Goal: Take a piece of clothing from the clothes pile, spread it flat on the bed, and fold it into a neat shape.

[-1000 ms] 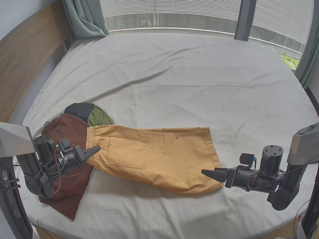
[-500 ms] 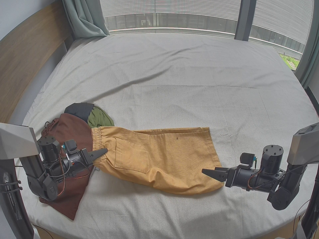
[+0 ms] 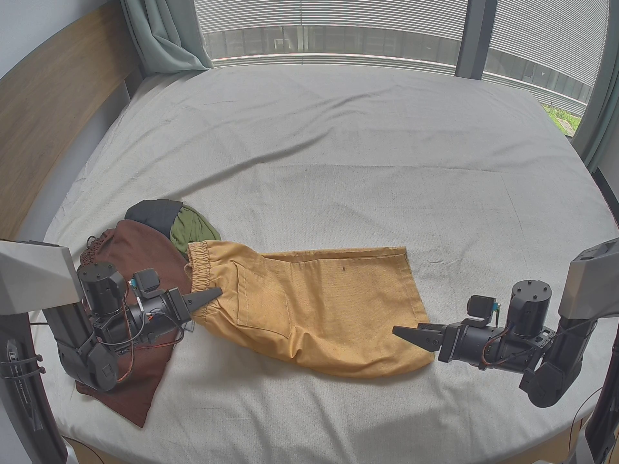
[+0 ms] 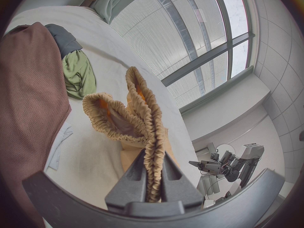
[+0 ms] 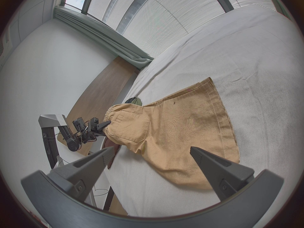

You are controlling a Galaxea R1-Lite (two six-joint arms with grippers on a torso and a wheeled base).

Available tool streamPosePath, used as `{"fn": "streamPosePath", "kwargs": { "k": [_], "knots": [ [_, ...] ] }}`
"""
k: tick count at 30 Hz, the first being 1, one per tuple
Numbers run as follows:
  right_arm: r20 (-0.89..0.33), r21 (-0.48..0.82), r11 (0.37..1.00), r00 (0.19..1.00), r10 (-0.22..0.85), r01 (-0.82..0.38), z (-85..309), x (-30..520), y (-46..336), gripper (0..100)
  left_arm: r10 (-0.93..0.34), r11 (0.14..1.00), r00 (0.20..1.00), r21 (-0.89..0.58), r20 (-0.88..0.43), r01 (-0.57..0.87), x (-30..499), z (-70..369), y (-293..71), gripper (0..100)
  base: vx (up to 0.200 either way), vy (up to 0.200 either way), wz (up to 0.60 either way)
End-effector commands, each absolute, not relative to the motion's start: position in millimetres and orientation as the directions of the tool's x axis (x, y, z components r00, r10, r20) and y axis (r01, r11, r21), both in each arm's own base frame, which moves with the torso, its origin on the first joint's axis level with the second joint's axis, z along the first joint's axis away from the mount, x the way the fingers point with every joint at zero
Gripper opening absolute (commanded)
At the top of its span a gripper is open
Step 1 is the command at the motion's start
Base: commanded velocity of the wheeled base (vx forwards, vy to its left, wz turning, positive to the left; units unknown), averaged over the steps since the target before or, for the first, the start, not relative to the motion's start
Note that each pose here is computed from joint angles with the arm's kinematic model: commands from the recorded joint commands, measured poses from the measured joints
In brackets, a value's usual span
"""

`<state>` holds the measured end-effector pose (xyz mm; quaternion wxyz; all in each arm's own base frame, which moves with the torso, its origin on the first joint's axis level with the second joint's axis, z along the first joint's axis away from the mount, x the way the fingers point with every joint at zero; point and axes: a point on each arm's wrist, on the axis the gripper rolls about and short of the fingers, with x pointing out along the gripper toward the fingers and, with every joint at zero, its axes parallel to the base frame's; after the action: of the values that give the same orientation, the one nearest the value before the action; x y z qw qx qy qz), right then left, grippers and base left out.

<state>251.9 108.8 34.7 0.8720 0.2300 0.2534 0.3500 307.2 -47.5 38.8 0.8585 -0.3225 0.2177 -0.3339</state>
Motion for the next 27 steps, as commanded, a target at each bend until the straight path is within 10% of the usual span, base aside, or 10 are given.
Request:
{"fn": "streamPosePath", "kwargs": {
  "k": [1,27],
  "knots": [
    [-0.276,0.577,0.648,0.627,0.728,-0.498,36,252,109,100,-0.726,0.557,0.672,-0.698,-0.146,0.450,309,42,-53,0,0.000,0.000,0.00],
    [-0.271,0.575,0.645,0.627,0.731,-0.504,37,252,110,100,-0.785,0.492,0.613,-0.693,-0.091,0.527,318,51,-97,0,0.000,0.000,0.00]
  ]
}}
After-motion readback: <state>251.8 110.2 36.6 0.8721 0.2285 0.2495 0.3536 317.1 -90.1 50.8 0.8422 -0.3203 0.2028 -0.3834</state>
